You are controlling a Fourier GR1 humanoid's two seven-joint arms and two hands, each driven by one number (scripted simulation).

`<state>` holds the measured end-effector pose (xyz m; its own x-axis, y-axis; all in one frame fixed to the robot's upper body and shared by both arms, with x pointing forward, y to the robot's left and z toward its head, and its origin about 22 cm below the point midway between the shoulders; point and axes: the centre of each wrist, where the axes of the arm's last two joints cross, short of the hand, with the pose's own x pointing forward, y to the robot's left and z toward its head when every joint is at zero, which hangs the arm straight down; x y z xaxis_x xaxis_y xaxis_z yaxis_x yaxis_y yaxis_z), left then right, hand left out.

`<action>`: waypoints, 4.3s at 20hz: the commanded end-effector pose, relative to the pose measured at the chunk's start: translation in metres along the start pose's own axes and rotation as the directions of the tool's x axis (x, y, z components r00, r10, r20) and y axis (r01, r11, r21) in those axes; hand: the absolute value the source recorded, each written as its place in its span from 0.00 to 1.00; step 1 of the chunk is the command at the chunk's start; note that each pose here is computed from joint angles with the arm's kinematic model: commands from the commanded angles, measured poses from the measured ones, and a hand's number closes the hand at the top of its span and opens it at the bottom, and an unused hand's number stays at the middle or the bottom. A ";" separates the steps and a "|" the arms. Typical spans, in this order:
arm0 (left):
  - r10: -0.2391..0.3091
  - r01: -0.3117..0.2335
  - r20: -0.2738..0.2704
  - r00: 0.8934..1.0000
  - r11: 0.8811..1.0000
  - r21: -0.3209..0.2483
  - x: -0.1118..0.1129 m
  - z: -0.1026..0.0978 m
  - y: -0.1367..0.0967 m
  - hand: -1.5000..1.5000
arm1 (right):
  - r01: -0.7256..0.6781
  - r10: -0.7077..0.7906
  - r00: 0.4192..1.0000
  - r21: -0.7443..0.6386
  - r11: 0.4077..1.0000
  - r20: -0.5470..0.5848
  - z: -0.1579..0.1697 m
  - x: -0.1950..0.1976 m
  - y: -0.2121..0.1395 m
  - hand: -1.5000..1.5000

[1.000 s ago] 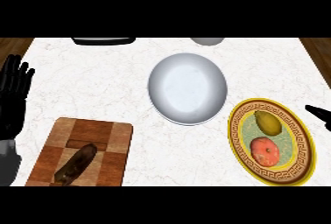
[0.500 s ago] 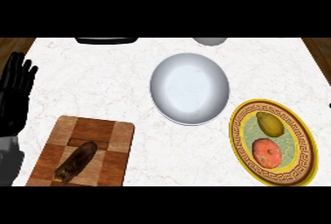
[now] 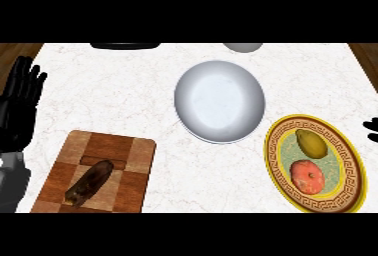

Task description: Pick the lemon from the plate and place it in the bowl

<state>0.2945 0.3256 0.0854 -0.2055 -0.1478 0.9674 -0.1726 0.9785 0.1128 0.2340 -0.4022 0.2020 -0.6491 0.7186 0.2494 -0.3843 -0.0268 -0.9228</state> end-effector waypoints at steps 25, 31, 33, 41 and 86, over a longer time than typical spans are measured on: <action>0.017 -0.017 -0.003 1.000 1.000 0.014 -0.002 0.002 -0.010 0.50 | 0.063 -0.066 0.997 0.079 0.995 0.036 -0.077 -0.069 0.091 0.00; 0.013 -0.013 0.002 1.000 1.000 0.007 0.001 0.008 -0.006 0.50 | 0.035 -0.040 0.998 0.093 0.995 0.054 -0.080 -0.084 0.090 0.00; -0.004 0.004 0.011 1.000 1.000 -0.001 -0.007 -0.002 0.017 0.50 | 0.023 -0.027 0.999 0.104 0.994 0.039 -0.096 -0.069 0.090 0.00; 0.008 -0.008 -0.006 1.000 1.000 0.005 -0.003 0.005 0.011 0.50 | 0.032 -0.033 0.999 0.107 0.994 0.004 -0.130 -0.084 0.113 0.00; -0.061 0.065 -0.042 0.997 0.991 0.117 -0.006 0.022 0.042 0.50 | -0.109 -0.289 0.362 -0.348 0.931 -0.886 0.069 -0.103 0.169 1.00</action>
<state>0.2714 0.3630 0.0787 -0.1555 -0.1874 0.9699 -0.2930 0.9464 0.1359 0.2017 -0.5246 0.0187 0.4049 0.9101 0.0878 -0.1559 0.1633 -0.9742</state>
